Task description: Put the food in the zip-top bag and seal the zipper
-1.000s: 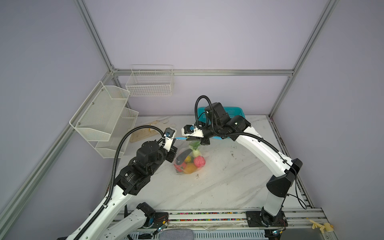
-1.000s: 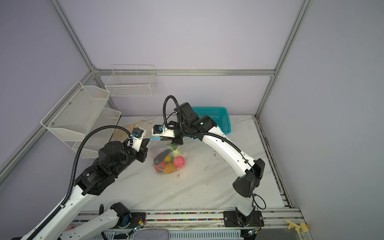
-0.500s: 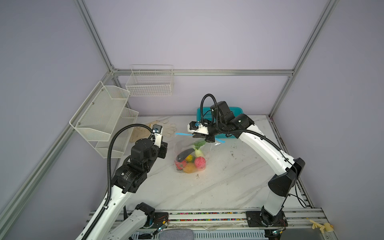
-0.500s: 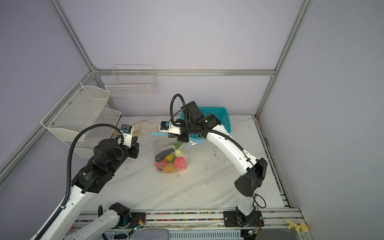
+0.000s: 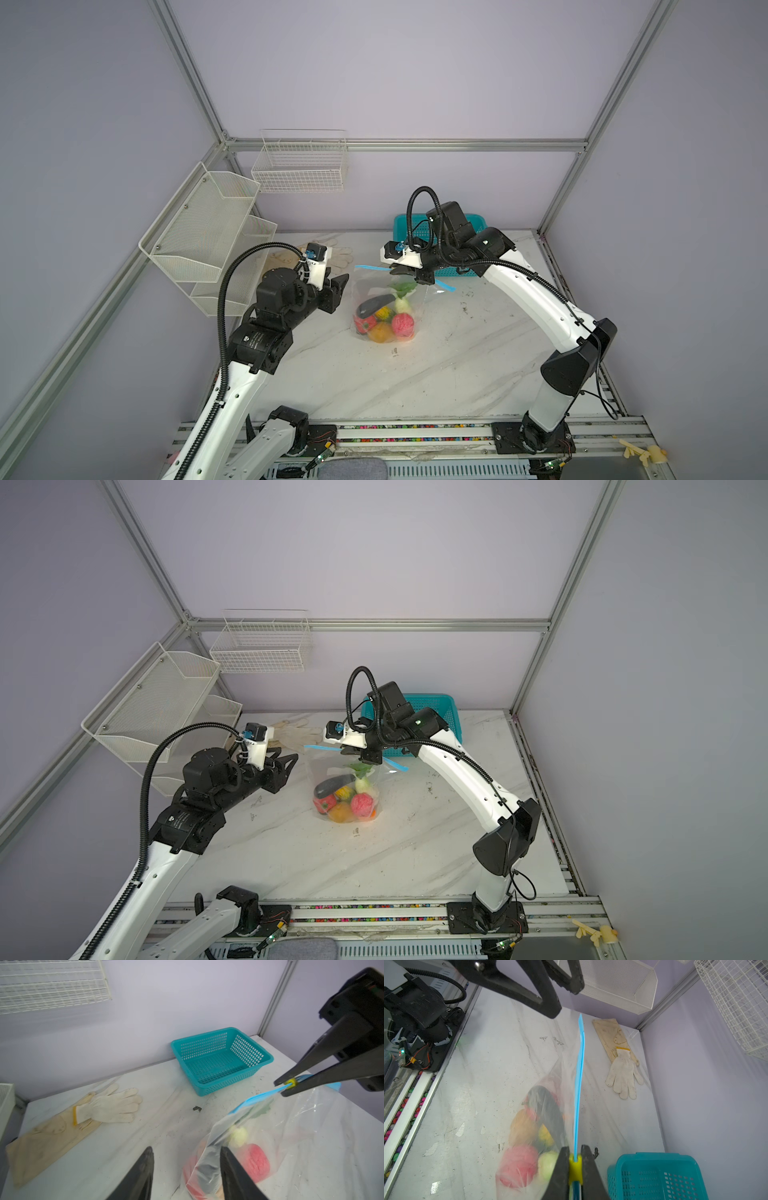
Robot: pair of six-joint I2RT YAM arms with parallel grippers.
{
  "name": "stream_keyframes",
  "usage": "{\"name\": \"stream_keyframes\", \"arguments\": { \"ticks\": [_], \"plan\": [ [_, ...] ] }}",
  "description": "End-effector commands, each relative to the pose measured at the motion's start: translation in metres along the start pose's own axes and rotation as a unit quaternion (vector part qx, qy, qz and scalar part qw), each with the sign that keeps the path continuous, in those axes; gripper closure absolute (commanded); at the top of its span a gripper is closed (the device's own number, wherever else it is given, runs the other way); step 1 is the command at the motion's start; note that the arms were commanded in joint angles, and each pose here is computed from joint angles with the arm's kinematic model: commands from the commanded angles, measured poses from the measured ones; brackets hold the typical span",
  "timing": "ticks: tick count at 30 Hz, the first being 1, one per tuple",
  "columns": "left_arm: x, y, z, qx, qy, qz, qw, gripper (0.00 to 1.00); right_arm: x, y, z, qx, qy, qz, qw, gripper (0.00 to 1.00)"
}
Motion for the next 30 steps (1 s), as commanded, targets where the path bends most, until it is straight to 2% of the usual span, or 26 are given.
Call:
{"name": "stream_keyframes", "arguments": {
  "ticks": [1, 3, 9, 14, 19, 24, 30],
  "plan": [
    [0.028, -0.013, 0.000, -0.117, -0.079, 0.019, 0.990, 0.39, 0.005, 0.007, 0.006, 0.016, -0.013, 0.006, 1.000, 0.94],
    [0.031, -0.017, -0.006, -0.163, -0.088, 0.030, 0.982, 0.37, 0.005, 0.008, 0.006, 0.017, -0.013, 0.007, 1.000, 0.94],
    [0.032, -0.026, -0.020, -0.246, -0.108, 0.032, 0.963, 0.36, 0.006, 0.008, 0.004, 0.024, -0.019, 0.012, 0.999, 0.94],
    [0.024, -0.027, -0.034, -0.277, -0.092, 0.041, 0.955, 0.37, 0.006, 0.006, 0.002, 0.027, -0.021, 0.014, 0.999, 0.94],
    [0.012, -0.027, -0.037, -0.277, -0.077, 0.042, 0.957, 0.43, 0.007, 0.006, 0.003, 0.027, -0.024, 0.016, 0.999, 0.95],
    [-0.003, -0.028, -0.039, -0.265, -0.058, 0.036, 0.962, 0.58, 0.007, 0.005, 0.003, 0.027, -0.026, 0.016, 0.999, 0.95],
    [-0.006, -0.026, -0.039, -0.244, -0.052, 0.034, 0.968, 0.93, 0.007, 0.004, 0.001, 0.029, -0.027, 0.014, 0.999, 0.95]
  ]
}}
Point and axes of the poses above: each gripper's point midway between its finger pads, its own z axis back along the fingers, its own y axis along the line the jaws close on, x = y × z, the point moved 6 cm from there along z, back along the fingers, and after that the axes turned 3 degrees about -z, right-handed, at the moved point
